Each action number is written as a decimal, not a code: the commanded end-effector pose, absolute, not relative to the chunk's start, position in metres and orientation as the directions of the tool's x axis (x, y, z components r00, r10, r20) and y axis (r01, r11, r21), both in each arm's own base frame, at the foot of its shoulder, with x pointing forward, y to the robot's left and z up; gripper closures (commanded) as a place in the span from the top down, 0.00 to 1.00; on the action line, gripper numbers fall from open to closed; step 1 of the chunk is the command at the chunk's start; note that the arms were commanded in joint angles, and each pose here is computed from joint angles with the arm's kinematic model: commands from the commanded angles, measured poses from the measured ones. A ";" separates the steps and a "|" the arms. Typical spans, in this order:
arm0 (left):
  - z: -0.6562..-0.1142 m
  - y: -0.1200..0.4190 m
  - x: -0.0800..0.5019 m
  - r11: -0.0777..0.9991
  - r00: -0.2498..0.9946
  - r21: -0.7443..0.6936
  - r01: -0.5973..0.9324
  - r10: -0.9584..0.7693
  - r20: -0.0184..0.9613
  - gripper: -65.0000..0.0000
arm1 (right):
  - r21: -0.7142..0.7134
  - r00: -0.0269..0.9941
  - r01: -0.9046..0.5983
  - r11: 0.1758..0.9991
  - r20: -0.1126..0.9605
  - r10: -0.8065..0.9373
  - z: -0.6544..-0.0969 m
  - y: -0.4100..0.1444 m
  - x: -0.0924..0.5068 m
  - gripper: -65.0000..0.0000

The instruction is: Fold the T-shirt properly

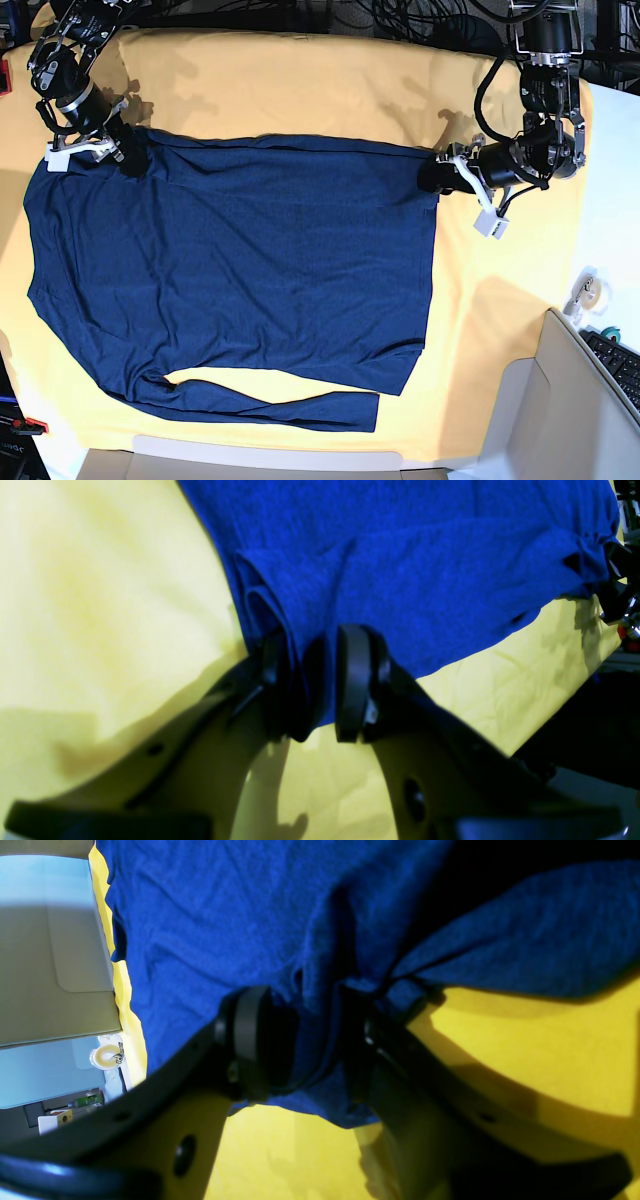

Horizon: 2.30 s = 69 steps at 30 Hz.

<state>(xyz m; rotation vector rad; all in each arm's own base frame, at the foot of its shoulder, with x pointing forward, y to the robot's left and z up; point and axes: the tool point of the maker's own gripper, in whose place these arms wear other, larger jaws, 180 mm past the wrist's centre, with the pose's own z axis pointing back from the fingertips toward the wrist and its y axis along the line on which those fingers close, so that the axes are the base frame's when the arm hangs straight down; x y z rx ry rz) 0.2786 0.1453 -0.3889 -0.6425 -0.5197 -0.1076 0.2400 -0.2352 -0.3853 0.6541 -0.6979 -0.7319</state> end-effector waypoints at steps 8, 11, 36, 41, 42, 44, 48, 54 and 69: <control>-0.354 0.148 0.288 0.803 0.820 -0.483 0.348 -0.011 0.573 0.24 | 0.635 0.595 0.374 0.675 0.394 -0.700 -0.376 -0.251 0.212 0.35; -0.354 0.148 0.288 0.803 0.820 -0.483 0.349 -0.013 0.572 0.24 | 0.612 0.577 0.404 0.680 0.406 -0.708 -0.374 -0.264 0.199 0.35; -0.367 0.149 0.272 0.805 0.843 -0.495 0.327 -0.012 0.538 0.24 | 0.553 0.434 0.461 0.694 0.541 -0.720 -0.333 -0.344 0.199 0.35; -0.367 0.149 0.271 0.805 0.845 -0.495 0.327 -0.015 0.534 0.24 | 0.550 0.316 0.507 0.664 0.598 -0.737 -0.310 -0.386 0.191 0.36; -0.368 0.149 0.271 0.804 0.846 -0.495 0.328 -0.017 0.532 0.24 | 0.548 0.306 0.517 0.657 0.599 -0.740 -0.309 -0.392 0.188 0.36; -0.368 0.148 0.270 0.803 0.847 -0.495 0.330 -0.022 0.531 0.28 | 0.581 0.281 0.530 0.618 0.567 -0.774 -0.316 -0.400 0.184 0.36; -0.369 0.147 0.270 0.802 0.848 -0.496 0.332 -0.024 0.530 0.35 | 0.681 0.237 0.503 0.532 0.483 -0.843 -0.325 -0.408 0.191 0.48; -0.369 0.147 0.270 0.802 0.848 -0.496 0.332 -0.024 0.530 0.35 | 0.745 0.207 0.483 0.460 0.414 -0.887 -0.337 -0.406 0.213 0.56; -0.368 0.150 0.270 0.807 0.847 -0.492 0.328 -0.021 0.531 0.35 | 0.724 0.247 0.529 0.442 0.367 -0.897 -0.364 -0.394 0.224 0.56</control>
